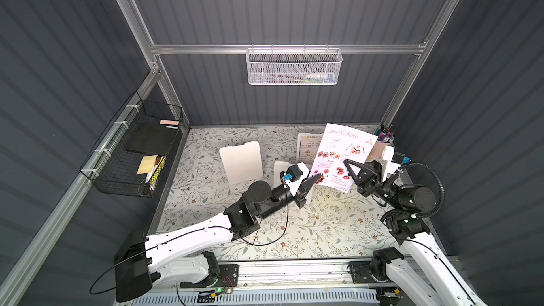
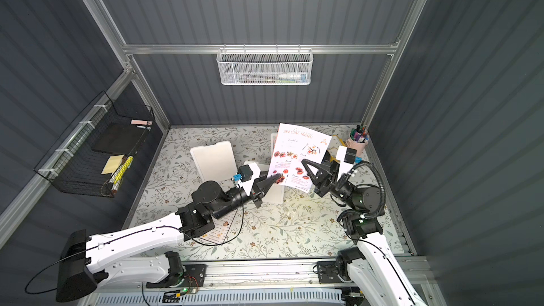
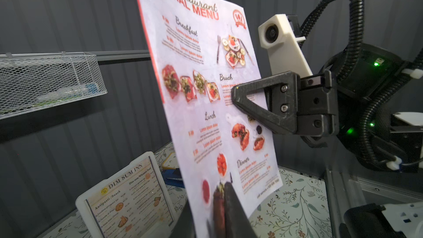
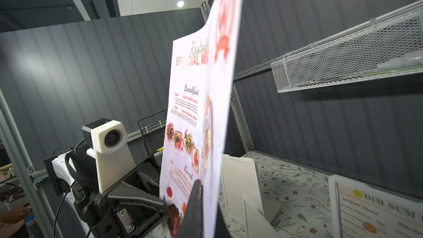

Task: Insert the menus into the narrow rack
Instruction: Pick up the menu from the center of the board.

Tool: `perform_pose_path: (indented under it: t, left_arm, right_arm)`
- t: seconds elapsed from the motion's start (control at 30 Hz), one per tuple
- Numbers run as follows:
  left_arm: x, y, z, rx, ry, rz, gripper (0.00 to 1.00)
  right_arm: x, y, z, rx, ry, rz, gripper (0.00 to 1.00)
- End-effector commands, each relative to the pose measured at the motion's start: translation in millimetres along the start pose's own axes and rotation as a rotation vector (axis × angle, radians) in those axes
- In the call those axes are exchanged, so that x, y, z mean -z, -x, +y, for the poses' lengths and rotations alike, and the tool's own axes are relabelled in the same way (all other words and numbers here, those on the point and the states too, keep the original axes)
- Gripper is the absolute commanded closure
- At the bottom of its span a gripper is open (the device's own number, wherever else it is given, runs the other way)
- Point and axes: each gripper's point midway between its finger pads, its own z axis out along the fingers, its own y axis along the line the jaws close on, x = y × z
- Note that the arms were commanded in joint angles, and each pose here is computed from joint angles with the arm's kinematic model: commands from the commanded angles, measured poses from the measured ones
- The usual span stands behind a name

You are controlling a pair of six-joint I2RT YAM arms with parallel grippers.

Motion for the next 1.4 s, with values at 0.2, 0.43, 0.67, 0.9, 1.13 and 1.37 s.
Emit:
perform_pose_path:
  t: [0.2,0.43,0.67,0.9,1.13,1.37]
  left_arm:
    - [4.9,13.0,-0.9,-0.016,-0.07,-0.078,0.92]
    - [3.1,8.3,9.9,-0.02,-0.049,-0.07,1.0]
    - [3.0,5.0,16.5,-0.031,-0.035,-0.052,1.0]
    - [-3.4,-5.9,20.7,-0.038,-0.016,-0.02,1.0]
    - [1.9,1.2,32.3,-0.039,0.026,-0.035,1.0]
    - [6.1,9.4,61.0,-0.068,0.012,-0.073,0.96]
  right_arm:
    - [-4.3,17.4,-3.5,-0.035,-0.005,-0.085,1.0]
    - [-11.5,15.1,-13.1,-0.045,-0.017,-0.069,0.85]
    - [-13.7,17.4,-13.8,0.027,-0.043,-0.039,0.57]
    - [-22.4,21.3,-11.4,0.049,-0.006,-0.019,0.61]
    - [-28.7,22.6,-12.3,0.059,0.021,-0.011,0.97]
    - [-38.9,22.9,-20.1,0.038,0.056,-0.032,1.0]
